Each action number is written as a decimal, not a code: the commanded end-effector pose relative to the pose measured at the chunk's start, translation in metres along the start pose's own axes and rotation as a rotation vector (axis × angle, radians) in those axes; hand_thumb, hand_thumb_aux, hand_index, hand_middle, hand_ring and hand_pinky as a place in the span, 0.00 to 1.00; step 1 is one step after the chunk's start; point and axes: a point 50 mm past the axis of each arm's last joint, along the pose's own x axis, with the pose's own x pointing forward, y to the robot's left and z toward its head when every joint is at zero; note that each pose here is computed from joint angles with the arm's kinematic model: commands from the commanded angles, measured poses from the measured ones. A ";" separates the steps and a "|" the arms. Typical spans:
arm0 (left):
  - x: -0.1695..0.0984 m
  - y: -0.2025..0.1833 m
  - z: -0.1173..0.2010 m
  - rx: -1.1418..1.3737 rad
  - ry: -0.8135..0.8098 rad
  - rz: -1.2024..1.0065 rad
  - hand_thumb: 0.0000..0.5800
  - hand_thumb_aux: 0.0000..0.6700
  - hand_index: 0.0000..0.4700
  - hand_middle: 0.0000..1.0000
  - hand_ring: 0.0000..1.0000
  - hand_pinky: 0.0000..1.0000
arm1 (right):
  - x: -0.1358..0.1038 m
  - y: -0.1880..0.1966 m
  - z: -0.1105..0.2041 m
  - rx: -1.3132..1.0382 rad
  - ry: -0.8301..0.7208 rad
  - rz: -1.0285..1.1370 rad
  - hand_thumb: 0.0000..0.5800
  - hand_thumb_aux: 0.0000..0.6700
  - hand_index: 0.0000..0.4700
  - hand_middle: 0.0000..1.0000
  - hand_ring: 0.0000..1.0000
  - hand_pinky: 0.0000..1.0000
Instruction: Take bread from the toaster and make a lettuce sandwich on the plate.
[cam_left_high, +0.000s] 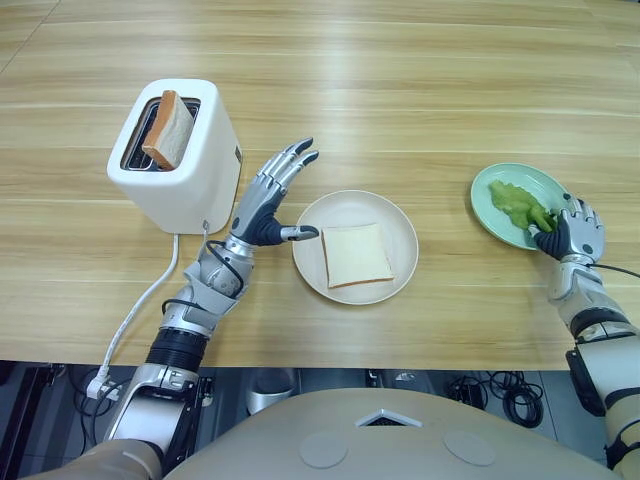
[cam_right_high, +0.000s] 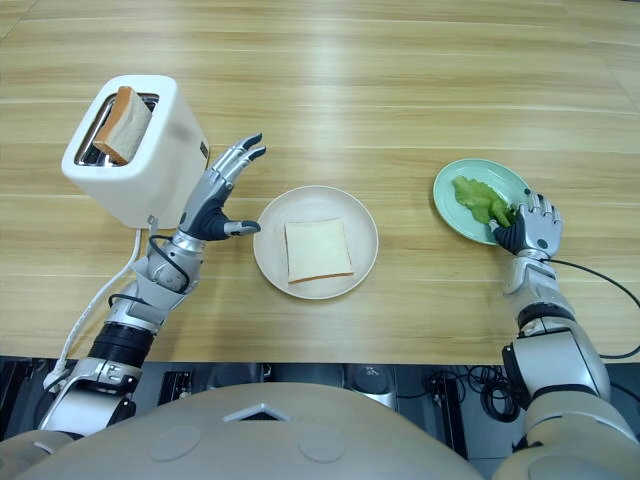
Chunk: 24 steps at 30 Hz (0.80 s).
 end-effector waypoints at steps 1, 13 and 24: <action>-0.005 0.001 -0.003 -0.004 0.034 0.013 0.00 0.00 0.00 0.00 0.00 0.00 | 0.004 -0.006 0.005 -0.001 -0.039 -0.048 1.00 1.00 0.98 0.00 0.00 0.00; -0.014 0.025 -0.022 0.043 0.128 0.136 0.00 0.00 0.00 0.00 0.00 0.00 | -0.013 -0.053 0.079 0.254 -0.478 -0.340 1.00 1.00 0.98 0.00 0.00 0.00; -0.027 0.065 -0.011 0.246 0.107 0.376 0.00 0.00 0.00 0.00 0.00 0.00 | -0.101 -0.061 0.180 0.611 -0.955 -0.009 1.00 1.00 0.98 0.00 0.00 0.00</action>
